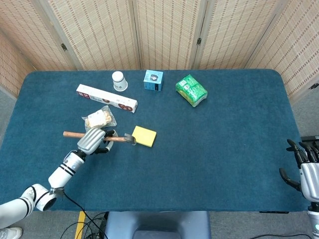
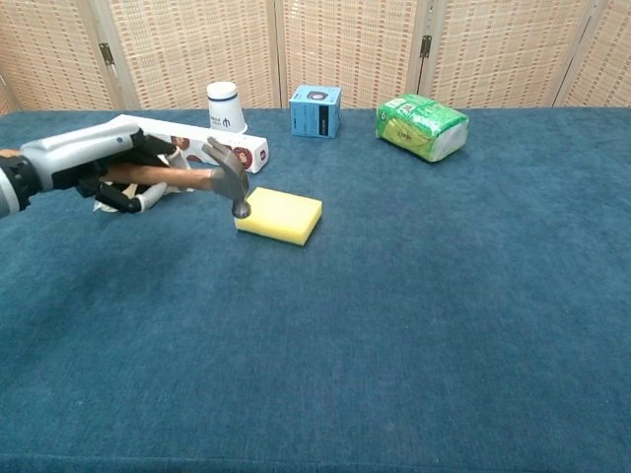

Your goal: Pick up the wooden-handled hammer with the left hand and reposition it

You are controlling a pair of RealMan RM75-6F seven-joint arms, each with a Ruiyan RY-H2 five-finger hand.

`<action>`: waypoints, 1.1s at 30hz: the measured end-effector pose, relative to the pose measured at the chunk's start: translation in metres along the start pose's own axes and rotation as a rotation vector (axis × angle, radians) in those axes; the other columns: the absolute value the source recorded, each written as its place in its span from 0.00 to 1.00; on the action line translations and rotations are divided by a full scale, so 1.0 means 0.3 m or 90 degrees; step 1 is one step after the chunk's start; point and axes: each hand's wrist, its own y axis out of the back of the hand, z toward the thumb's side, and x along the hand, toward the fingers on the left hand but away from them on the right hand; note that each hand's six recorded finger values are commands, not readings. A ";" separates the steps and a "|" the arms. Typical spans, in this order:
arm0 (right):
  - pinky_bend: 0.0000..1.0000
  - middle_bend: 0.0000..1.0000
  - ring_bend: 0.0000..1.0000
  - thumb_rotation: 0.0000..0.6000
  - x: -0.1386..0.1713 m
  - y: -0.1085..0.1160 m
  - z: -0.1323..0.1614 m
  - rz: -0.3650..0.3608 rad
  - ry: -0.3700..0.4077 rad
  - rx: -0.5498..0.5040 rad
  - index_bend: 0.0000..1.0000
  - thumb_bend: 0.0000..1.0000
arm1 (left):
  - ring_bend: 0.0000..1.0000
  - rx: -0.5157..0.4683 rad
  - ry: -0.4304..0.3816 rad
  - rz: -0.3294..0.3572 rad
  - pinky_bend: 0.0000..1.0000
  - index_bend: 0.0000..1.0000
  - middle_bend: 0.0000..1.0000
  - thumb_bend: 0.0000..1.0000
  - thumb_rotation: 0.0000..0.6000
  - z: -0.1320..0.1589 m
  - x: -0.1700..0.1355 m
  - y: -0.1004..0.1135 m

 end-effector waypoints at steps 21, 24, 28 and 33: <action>0.18 0.32 0.16 1.00 0.007 0.004 -0.023 -0.001 -0.008 -0.003 0.13 0.20 | 0.01 0.042 0.083 -0.044 0.24 0.00 0.02 0.32 1.00 -0.045 -0.131 0.016; 0.19 0.32 0.17 1.00 0.006 0.004 -0.026 0.005 -0.006 -0.003 0.13 0.20 | 0.02 0.019 0.110 -0.014 0.24 0.02 0.02 0.32 1.00 -0.055 -0.171 0.056; 0.21 0.33 0.18 1.00 0.003 0.003 -0.030 0.010 -0.003 -0.004 0.13 0.20 | 0.02 0.004 0.150 0.036 0.24 0.11 0.05 0.33 1.00 -0.074 -0.245 0.115; 0.23 0.34 0.19 1.00 -0.001 -0.008 -0.029 0.022 0.006 -0.011 0.16 0.20 | 0.05 0.042 0.227 0.111 0.24 0.15 0.08 0.33 1.00 -0.122 -0.386 0.180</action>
